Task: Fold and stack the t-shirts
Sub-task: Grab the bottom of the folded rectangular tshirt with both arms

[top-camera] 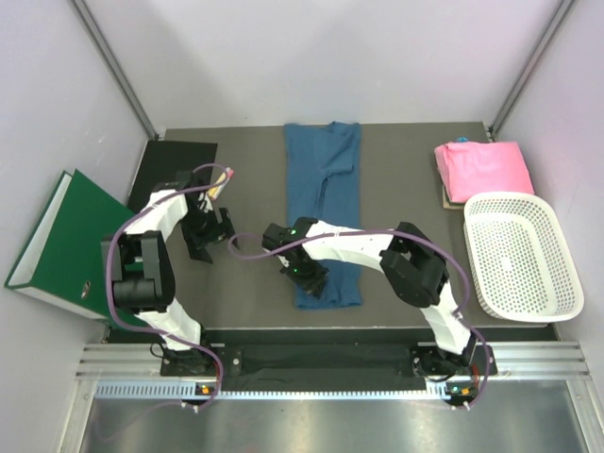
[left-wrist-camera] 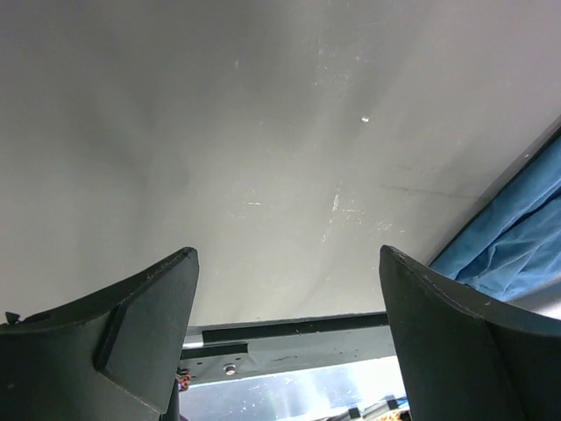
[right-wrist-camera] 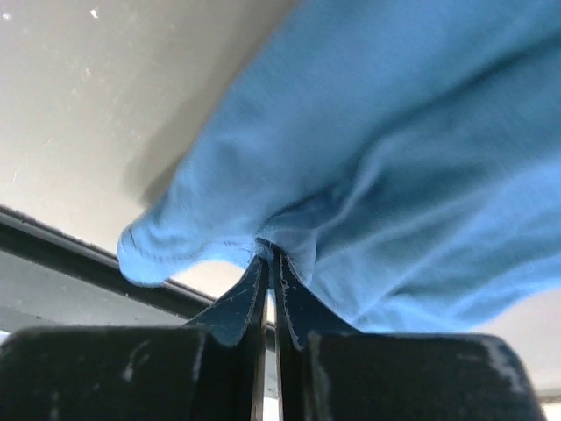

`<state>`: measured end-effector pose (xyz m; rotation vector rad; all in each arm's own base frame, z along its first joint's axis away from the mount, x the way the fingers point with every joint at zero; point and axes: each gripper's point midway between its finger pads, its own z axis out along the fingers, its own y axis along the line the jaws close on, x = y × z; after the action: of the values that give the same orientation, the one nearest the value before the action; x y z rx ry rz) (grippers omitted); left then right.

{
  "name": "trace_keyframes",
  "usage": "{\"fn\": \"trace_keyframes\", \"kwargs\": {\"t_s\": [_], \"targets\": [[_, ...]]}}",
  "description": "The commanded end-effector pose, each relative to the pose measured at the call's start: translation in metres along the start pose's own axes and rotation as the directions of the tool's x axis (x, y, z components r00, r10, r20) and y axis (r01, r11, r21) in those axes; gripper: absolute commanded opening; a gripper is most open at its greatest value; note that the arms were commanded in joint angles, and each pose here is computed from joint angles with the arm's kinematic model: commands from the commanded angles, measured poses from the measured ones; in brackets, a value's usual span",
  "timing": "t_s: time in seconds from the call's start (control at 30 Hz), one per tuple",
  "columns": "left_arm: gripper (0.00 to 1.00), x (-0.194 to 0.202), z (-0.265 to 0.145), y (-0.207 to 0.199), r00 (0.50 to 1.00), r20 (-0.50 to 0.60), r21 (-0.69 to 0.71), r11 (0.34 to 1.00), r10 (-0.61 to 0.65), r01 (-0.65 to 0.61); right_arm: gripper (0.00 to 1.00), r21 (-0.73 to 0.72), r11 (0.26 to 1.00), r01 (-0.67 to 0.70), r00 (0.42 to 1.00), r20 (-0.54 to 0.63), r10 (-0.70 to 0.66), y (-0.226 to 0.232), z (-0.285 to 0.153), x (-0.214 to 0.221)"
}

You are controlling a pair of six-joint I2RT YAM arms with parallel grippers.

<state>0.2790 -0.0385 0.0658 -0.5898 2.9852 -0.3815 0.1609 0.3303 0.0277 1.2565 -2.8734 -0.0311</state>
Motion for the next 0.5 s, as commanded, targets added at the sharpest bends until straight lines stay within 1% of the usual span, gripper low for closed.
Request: {"fn": "trace_keyframes", "kwargs": {"t_s": [0.0,0.07,0.17,0.37,0.47], "targets": [[0.88,0.003,-0.001,-0.002,1.0,-0.003,0.026,1.0,0.006,-0.006,0.0,0.001,0.998,-0.06,0.986,0.156,0.059,-0.002,-0.049,-0.007],[0.88,0.003,0.002,-0.002,1.0,-0.008,0.032,0.999,0.005,-0.005,0.0,-0.021,0.996,-0.091,0.975,0.199,0.094,-0.002,-0.063,-0.006],[0.88,0.003,0.005,-0.003,1.0,-0.019,0.038,0.999,0.002,-0.001,0.0,-0.045,0.988,-0.146,0.961,0.23,0.153,-0.005,-0.075,0.002],[0.88,0.005,0.011,-0.005,0.999,-0.046,0.05,0.999,0.004,-0.002,0.0,-0.045,0.972,-0.232,0.956,0.172,0.236,-0.013,-0.074,0.036],[0.88,0.006,0.014,-0.004,0.999,-0.054,0.052,0.999,0.002,0.0,0.0,-0.022,0.967,-0.255,0.961,0.103,0.256,-0.016,-0.059,0.059]]}}
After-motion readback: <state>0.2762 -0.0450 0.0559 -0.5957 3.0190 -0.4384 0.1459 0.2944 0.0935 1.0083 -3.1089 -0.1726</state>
